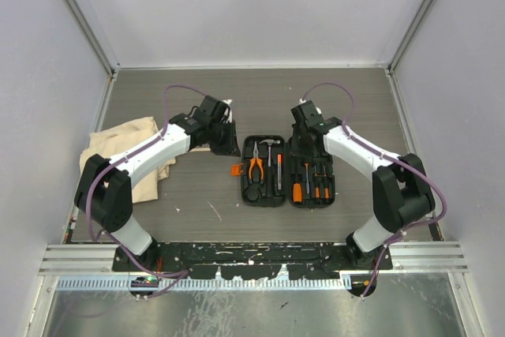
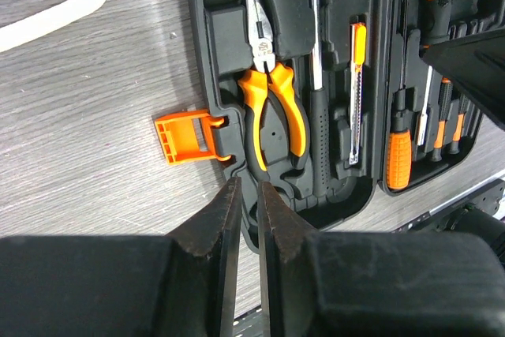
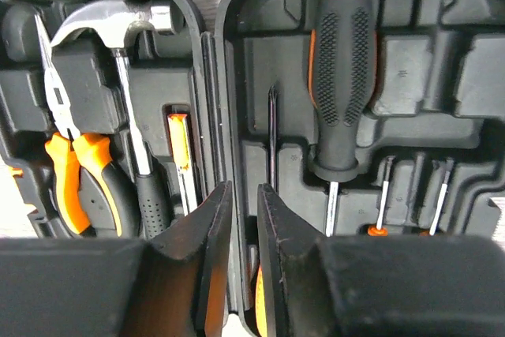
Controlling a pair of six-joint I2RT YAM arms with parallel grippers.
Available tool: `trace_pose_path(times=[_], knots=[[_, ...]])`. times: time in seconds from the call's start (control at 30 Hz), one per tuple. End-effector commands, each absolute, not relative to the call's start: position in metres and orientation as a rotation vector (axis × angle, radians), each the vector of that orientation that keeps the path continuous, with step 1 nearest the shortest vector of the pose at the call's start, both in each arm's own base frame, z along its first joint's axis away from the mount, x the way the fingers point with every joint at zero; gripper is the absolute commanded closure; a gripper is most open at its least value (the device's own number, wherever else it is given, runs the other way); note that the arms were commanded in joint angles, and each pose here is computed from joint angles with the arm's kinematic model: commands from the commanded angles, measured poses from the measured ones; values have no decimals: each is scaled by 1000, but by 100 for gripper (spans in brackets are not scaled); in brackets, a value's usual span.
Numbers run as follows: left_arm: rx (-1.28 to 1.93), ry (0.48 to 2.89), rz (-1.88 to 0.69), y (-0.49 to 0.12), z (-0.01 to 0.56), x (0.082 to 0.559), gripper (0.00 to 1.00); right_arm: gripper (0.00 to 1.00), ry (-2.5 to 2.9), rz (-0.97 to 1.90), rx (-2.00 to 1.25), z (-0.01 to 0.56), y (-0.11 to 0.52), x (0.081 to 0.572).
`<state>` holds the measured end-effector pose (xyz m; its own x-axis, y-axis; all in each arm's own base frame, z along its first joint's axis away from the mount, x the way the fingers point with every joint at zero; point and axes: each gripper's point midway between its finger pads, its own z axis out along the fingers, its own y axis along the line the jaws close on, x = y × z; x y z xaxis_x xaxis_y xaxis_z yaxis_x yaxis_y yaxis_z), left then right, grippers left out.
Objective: Sort the tools into containers
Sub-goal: Adjust the utility knife in the storage box.
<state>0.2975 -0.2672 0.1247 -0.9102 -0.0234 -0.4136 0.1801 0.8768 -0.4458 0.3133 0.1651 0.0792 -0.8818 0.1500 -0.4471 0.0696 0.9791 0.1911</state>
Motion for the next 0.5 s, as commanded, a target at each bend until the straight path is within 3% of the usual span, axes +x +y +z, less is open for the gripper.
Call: trace_pose_path(times=[0.0,0.47], knots=[[116,2576,-699,-269,141,306,84,74,2643,363,67,73,186,317],[112,2582,-663,-262,137,303,85,75,2736,526,-83,40,213,298]])
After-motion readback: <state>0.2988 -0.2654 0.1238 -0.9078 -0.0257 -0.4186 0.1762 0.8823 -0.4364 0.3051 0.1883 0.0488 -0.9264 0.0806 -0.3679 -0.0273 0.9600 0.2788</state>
